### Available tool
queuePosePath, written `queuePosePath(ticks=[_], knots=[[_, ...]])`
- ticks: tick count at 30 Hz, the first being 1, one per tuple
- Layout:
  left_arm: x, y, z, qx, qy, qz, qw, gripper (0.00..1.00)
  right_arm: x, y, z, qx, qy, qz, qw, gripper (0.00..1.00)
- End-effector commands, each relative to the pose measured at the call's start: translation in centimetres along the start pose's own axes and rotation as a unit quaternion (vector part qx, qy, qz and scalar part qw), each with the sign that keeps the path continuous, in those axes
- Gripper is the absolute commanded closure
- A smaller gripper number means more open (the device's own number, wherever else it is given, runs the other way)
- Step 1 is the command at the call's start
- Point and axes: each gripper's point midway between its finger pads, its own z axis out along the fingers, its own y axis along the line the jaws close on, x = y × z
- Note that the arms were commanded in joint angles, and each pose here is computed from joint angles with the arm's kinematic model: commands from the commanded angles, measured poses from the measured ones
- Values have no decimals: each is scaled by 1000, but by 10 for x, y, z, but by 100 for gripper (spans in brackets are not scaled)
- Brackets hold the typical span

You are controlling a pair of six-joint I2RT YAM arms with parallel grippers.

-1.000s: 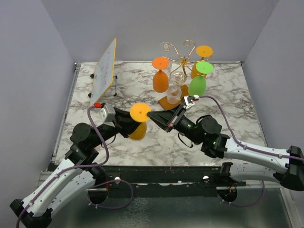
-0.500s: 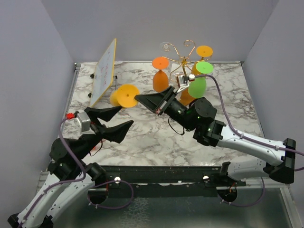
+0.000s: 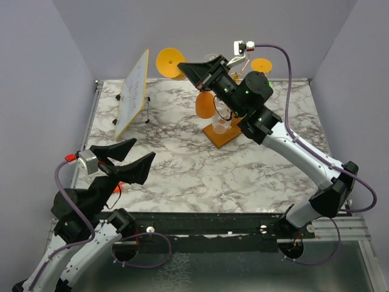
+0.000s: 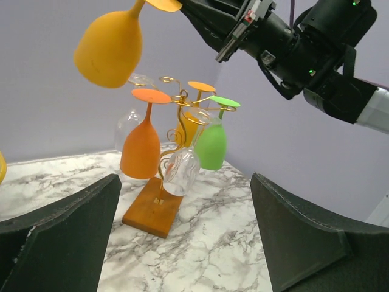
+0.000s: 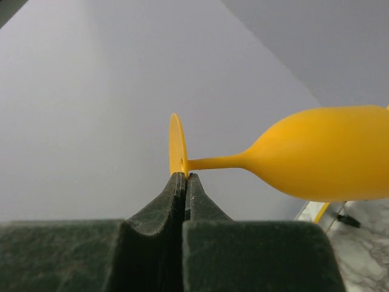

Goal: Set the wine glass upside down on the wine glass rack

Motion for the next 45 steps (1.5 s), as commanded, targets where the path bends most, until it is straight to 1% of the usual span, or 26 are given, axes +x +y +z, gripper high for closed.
queuePosePath(ticks=[1,5,8,15,21,25,30,39,45], knots=[[16,11,1,-33,17,-33,999,12,-20,-1,14,-46,8,-73,996,99],[32,13,7,-35,32,-52,998,12,-53,-24,27,-47,-11,-119,992,99],[42,13,10,-34,43,-58,997,12,-75,-47,33,-39,-24,-133,990,99],[62,16,15,-38,71,-62,995,11,-114,-95,37,-12,-56,-154,986,99],[73,19,16,-45,85,-69,993,11,-137,-128,35,25,-77,-161,984,99],[80,22,16,-53,95,-71,992,11,-144,-154,28,68,-88,-144,983,99],[85,24,16,-58,103,-76,990,11,-146,-182,17,106,-88,-118,983,99],[87,28,14,-70,109,-71,989,11,-145,-205,7,142,-83,-79,983,99],[88,29,14,-74,109,-72,989,11,-144,-227,-6,209,-85,-21,974,99]])
